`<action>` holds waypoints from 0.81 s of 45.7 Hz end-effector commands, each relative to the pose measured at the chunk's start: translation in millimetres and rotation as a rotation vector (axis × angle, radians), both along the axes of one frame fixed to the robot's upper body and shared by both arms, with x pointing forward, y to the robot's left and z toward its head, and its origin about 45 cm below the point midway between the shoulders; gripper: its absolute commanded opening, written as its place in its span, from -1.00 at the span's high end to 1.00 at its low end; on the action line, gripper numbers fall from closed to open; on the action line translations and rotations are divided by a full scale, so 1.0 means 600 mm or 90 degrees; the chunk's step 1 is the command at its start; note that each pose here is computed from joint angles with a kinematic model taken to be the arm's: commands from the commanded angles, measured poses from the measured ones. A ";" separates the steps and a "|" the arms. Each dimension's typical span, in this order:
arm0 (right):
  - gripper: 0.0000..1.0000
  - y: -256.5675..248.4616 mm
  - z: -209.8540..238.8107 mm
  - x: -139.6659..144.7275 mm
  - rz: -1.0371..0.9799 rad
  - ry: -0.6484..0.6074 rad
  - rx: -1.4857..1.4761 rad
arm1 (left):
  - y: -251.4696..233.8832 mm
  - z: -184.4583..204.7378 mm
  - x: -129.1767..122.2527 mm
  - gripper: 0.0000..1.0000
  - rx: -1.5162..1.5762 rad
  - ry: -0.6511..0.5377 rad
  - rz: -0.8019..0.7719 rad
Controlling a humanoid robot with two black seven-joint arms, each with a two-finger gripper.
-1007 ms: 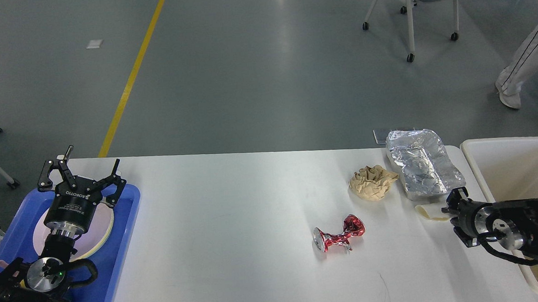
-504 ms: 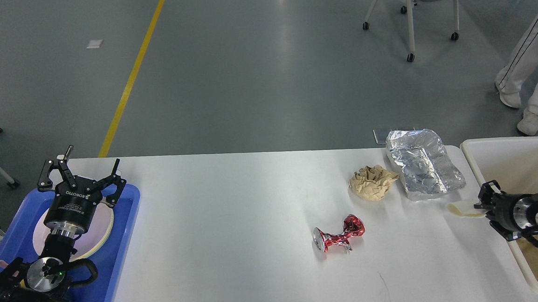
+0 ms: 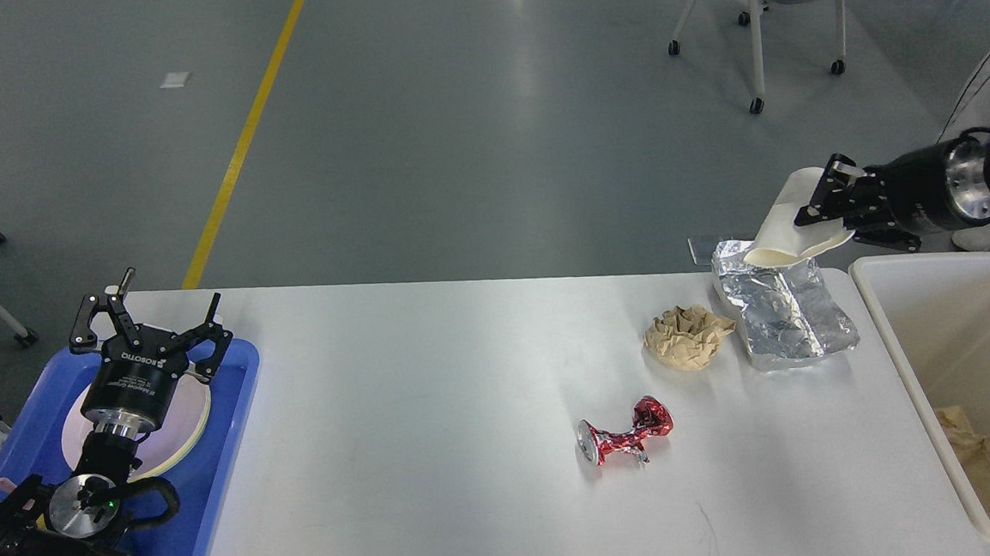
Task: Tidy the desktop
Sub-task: 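Lift the white paper cup over the bin and release it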
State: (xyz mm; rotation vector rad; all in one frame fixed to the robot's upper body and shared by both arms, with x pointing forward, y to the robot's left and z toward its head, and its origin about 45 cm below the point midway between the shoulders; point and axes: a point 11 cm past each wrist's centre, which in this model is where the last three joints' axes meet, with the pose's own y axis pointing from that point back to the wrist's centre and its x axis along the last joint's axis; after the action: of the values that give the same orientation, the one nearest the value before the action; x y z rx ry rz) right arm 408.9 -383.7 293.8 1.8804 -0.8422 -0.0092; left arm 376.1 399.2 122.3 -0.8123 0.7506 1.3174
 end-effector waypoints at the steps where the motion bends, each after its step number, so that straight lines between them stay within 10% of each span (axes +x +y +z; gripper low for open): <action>1: 1.00 0.124 0.022 -0.014 0.149 0.045 0.005 | 0.000 0.001 0.001 -0.96 0.000 -0.001 0.000; 19: 1.00 0.294 -0.004 -0.058 0.349 0.124 -0.085 | 0.000 0.000 0.000 -0.96 0.000 0.000 0.000; 37: 1.00 0.103 -0.038 -0.037 0.149 0.106 -0.052 | 0.000 0.000 0.000 -0.96 0.000 0.000 0.000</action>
State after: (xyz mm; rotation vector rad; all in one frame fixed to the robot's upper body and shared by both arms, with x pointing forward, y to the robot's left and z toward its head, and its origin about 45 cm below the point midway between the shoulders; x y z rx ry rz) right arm 379.9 -278.6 274.9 1.8973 -0.3723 0.0525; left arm 376.2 399.2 122.5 -0.8126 0.7500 1.3163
